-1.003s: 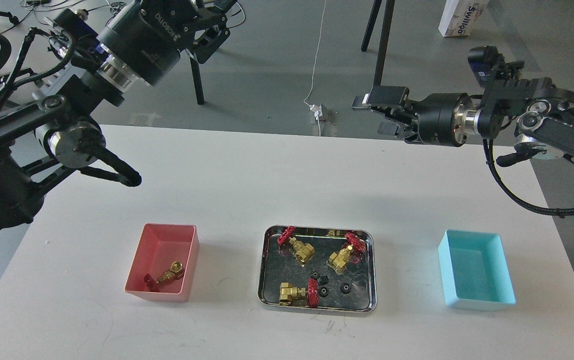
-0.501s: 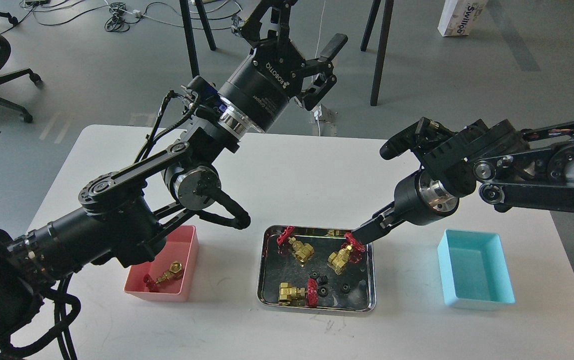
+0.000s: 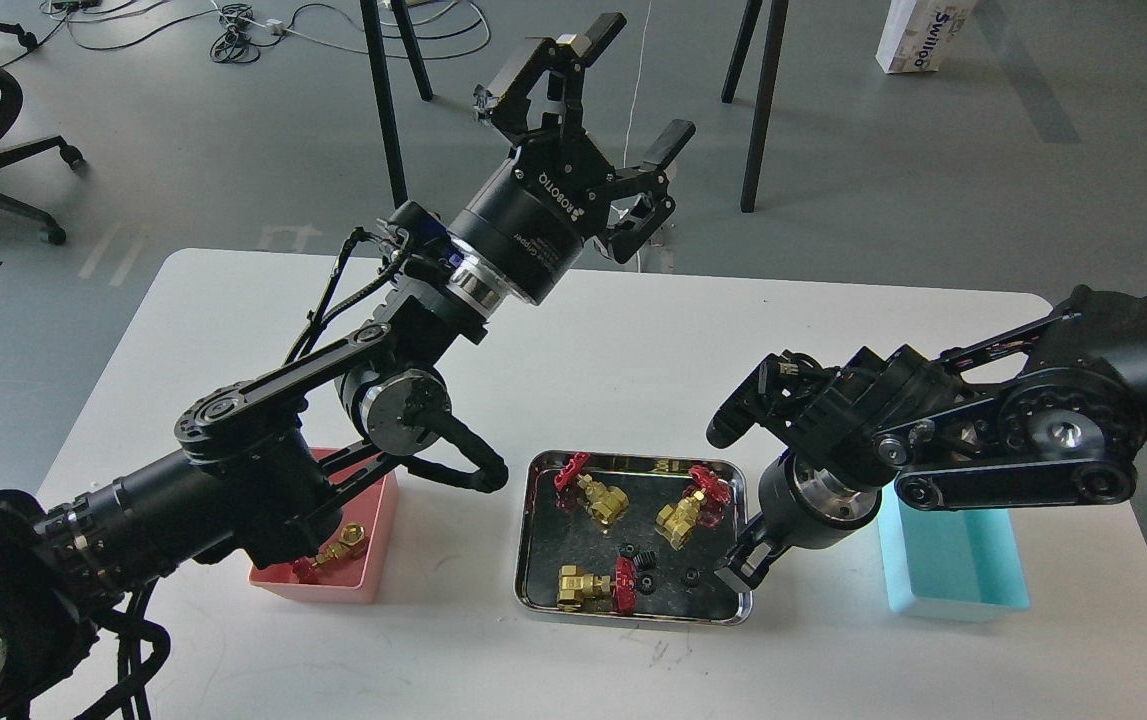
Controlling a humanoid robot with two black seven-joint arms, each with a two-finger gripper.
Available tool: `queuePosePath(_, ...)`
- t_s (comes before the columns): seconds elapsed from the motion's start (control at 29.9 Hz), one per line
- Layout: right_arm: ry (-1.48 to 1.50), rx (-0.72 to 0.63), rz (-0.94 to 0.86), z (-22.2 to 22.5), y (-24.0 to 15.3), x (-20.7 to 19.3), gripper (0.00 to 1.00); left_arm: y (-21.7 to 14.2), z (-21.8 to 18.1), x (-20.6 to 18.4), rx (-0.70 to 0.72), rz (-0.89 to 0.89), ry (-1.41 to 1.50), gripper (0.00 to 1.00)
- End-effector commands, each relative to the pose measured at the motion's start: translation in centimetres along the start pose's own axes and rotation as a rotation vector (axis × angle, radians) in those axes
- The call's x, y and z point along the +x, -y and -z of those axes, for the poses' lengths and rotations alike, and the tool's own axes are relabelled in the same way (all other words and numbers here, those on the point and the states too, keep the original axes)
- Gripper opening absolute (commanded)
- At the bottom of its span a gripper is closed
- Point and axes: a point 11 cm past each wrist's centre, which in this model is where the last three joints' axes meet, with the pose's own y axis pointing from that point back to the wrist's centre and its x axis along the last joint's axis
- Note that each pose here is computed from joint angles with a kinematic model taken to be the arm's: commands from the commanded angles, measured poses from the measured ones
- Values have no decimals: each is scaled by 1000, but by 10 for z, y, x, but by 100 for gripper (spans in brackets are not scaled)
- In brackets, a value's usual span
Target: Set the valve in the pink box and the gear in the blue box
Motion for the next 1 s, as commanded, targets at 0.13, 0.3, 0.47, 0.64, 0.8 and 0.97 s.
queuePosePath(0.13,23,8,35,4,37,-3,56,-4,5,2,9,-8,-6,94)
queuePosePath(0.3,20,7,34,9,49,4,56,-5,3,4,9,-13,-2,94)
queuePosePath(0.47,3,-4,18,12,53,17,56,-7,7,4,16,-17,-5,95)
queuePosePath(0.64,-3,-4,0,17,60,23,56,-8,8,4,19,-18,-6,95)
queuePosePath(0.8,11,-32,-1,10,65,23,53,-12,11,7,24,-27,-1,95)
queuePosePath(0.97,16,-34,5,12,69,21,52,-14,14,8,28,-29,4,95)
